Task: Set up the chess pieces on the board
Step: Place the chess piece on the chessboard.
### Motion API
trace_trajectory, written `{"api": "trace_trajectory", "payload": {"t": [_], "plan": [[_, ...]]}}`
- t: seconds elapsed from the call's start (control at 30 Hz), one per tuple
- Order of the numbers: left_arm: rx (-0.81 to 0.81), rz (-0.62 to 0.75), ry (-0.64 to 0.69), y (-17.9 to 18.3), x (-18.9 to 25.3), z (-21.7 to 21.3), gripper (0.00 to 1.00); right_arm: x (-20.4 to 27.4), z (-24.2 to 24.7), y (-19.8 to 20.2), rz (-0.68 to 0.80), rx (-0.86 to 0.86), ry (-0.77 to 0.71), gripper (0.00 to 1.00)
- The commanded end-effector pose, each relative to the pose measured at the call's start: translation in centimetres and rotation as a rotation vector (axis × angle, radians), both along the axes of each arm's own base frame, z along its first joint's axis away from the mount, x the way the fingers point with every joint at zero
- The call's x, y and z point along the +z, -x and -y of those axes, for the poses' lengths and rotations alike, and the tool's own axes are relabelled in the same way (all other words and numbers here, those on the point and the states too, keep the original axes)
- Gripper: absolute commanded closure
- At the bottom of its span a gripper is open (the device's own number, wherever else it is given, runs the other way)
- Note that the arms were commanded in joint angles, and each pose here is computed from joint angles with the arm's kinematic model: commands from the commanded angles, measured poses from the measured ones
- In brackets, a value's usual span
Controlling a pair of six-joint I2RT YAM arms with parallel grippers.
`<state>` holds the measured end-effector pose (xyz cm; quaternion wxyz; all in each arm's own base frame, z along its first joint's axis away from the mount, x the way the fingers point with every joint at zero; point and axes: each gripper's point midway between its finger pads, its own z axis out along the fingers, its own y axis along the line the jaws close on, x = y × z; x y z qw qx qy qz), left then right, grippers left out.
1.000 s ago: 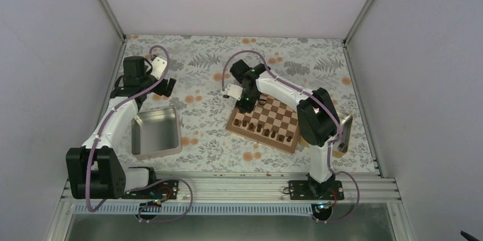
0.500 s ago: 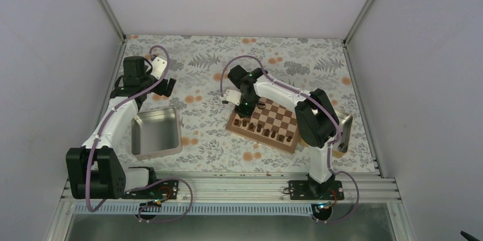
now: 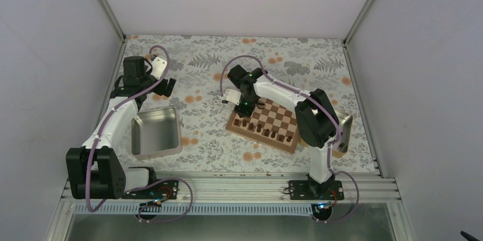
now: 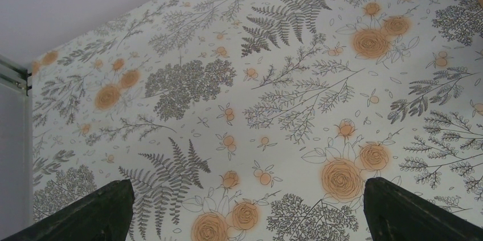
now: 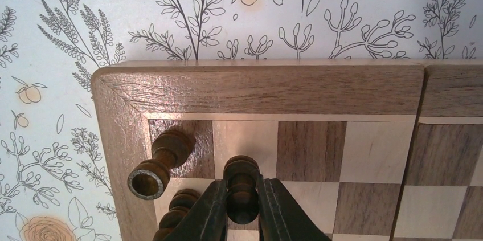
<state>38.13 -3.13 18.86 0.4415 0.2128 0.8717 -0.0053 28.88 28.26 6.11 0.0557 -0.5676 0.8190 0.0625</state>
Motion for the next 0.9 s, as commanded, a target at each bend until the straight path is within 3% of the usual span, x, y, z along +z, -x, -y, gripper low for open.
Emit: {"api": "trace_trajectory", "payload": {"t": [0.0, 0.57, 0.87], "plan": [[-0.003, 0.03, -0.008, 0.0, 0.8, -0.2, 0.0, 0.8, -0.9, -0.6, 0.034, -0.001, -0.019, 0.84], [-0.007, 0.025, -0.009, 0.1, 0.6, -0.1, 0.0, 1.1, -1.1, -0.8, 0.039, -0.001, -0.022, 0.8], [-0.006, 0.028, -0.009, 0.0, 0.8, -0.1, 0.0, 7.1, 0.1, -1.3, 0.147, -0.018, -0.093, 0.8]]}}
